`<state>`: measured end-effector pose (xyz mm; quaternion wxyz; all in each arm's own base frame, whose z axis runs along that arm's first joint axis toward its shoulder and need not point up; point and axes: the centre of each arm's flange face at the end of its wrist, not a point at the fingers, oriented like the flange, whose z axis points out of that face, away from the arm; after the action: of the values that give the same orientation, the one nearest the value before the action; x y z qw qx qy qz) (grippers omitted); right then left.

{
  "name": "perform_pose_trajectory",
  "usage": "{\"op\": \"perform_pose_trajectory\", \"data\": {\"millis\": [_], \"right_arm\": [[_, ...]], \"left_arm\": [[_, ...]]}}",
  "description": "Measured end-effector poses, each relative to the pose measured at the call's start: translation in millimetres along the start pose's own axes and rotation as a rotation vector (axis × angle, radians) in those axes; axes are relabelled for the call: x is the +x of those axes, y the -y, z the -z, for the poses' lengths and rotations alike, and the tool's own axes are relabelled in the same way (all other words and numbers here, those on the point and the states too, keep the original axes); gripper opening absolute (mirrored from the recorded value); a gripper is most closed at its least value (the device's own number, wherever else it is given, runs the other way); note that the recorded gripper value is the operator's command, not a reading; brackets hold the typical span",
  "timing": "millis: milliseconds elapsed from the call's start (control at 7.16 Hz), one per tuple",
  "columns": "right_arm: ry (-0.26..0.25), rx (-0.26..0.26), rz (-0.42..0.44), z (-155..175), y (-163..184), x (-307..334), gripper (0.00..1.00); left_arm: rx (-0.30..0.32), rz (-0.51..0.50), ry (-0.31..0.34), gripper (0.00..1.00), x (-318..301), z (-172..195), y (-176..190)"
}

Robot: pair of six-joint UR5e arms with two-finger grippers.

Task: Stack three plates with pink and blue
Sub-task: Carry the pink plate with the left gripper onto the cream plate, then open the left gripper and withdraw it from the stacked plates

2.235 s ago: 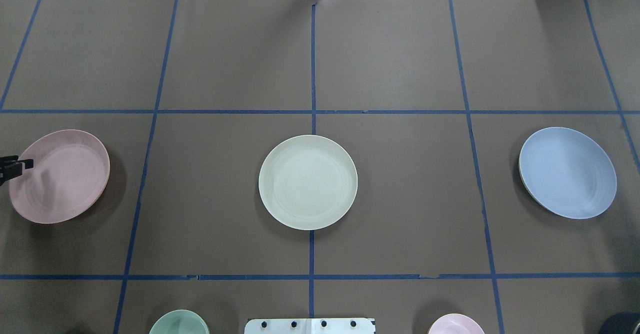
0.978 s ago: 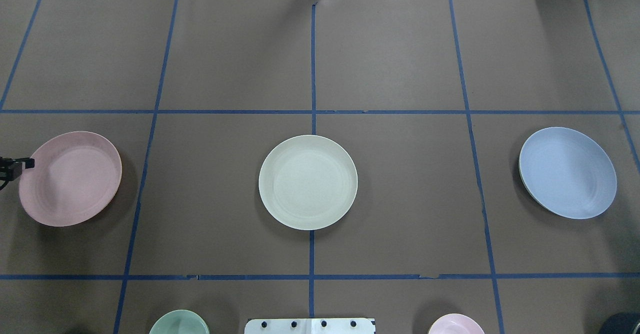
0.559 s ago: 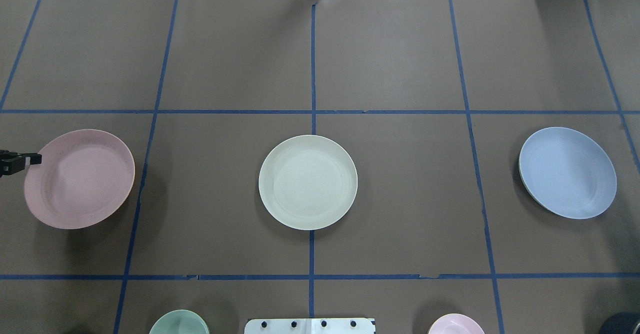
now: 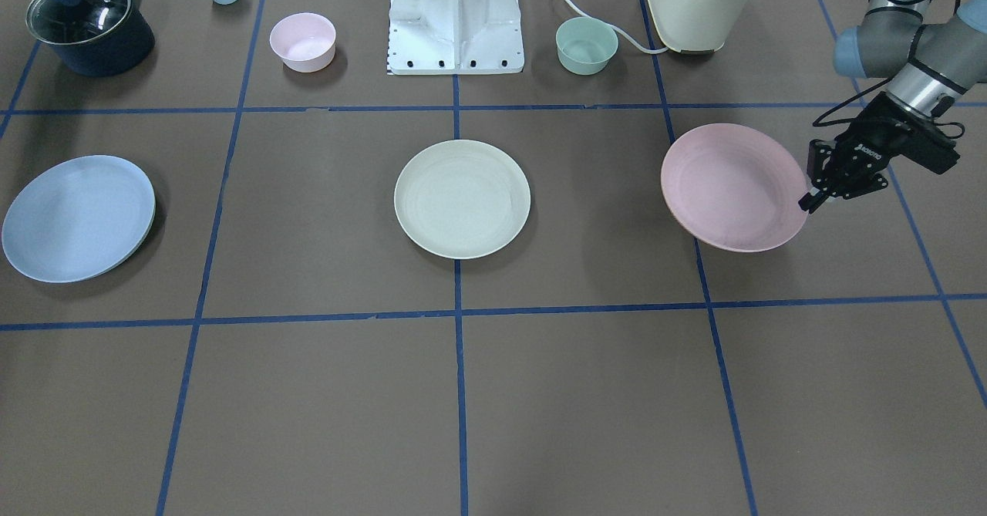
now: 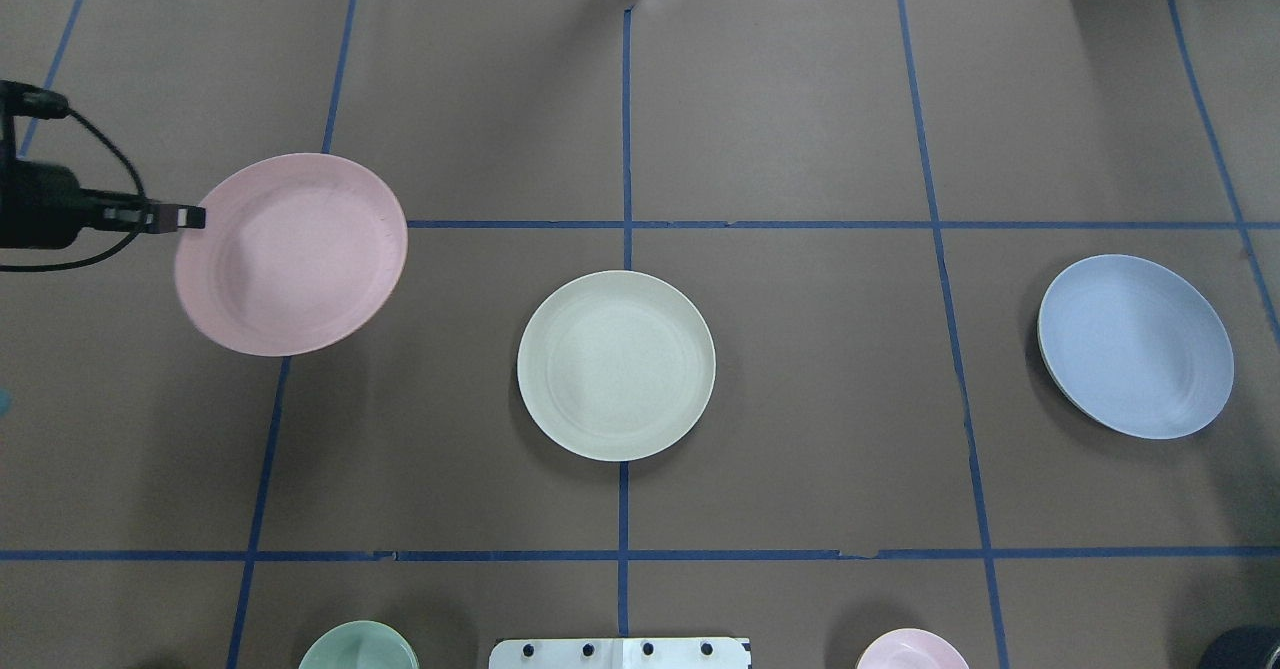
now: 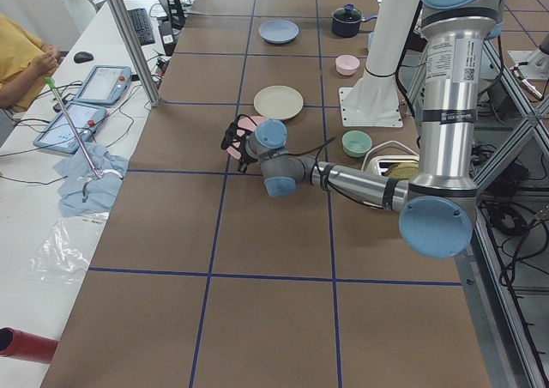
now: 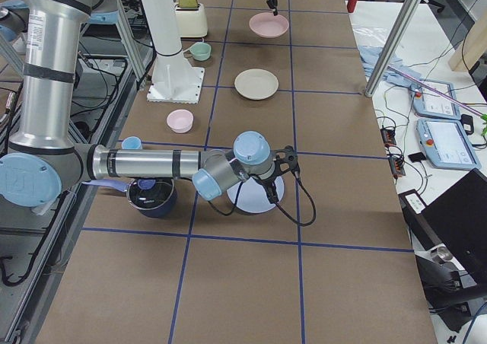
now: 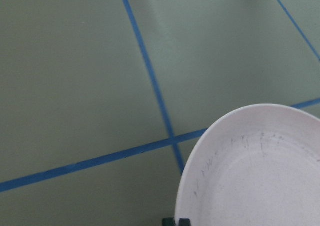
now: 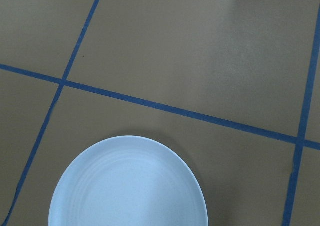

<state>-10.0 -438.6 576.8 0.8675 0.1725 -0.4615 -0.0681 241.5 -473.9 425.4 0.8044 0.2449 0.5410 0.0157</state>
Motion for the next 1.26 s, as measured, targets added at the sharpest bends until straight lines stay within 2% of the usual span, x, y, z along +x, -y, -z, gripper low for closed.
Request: {"op": "perform_pose_trajectory", "data": {"millis": [279, 559, 699, 978, 1118, 1257], "right_arm": [[0.001, 0.0, 0.0, 0.0, 0.0, -0.2, 1.0], [0.002, 0.0, 0.001, 0.1, 0.2, -0.4, 1.0], [0.001, 0.001, 0.002, 0.2, 0.5, -0.5, 1.0], [0.001, 0.002, 0.002, 0.2, 0.8, -0.6, 1.0], [0.001, 0.002, 0.002, 0.2, 0.8, -0.5, 1.0], [0.0, 0.002, 0.002, 0.2, 0.8, -0.5, 1.0]], "left_arm": [[-0.014, 0.103, -0.026, 0.0, 114.8, -64.4, 1.7], [-0.018, 0.184, -0.016, 0.0, 205.5, -129.7, -30.7], [-0.016, 0.205, -0.009, 0.0, 225.8, -148.7, -43.4], [-0.018, 0.21, -0.008, 0.0, 243.4, -162.5, -60.2], [-0.024, 0.205, -0.009, 0.58, 249.9, -166.6, -69.8], [-0.032, 0.199, -0.01, 1.0, 253.4, -169.5, -78.0]]}}
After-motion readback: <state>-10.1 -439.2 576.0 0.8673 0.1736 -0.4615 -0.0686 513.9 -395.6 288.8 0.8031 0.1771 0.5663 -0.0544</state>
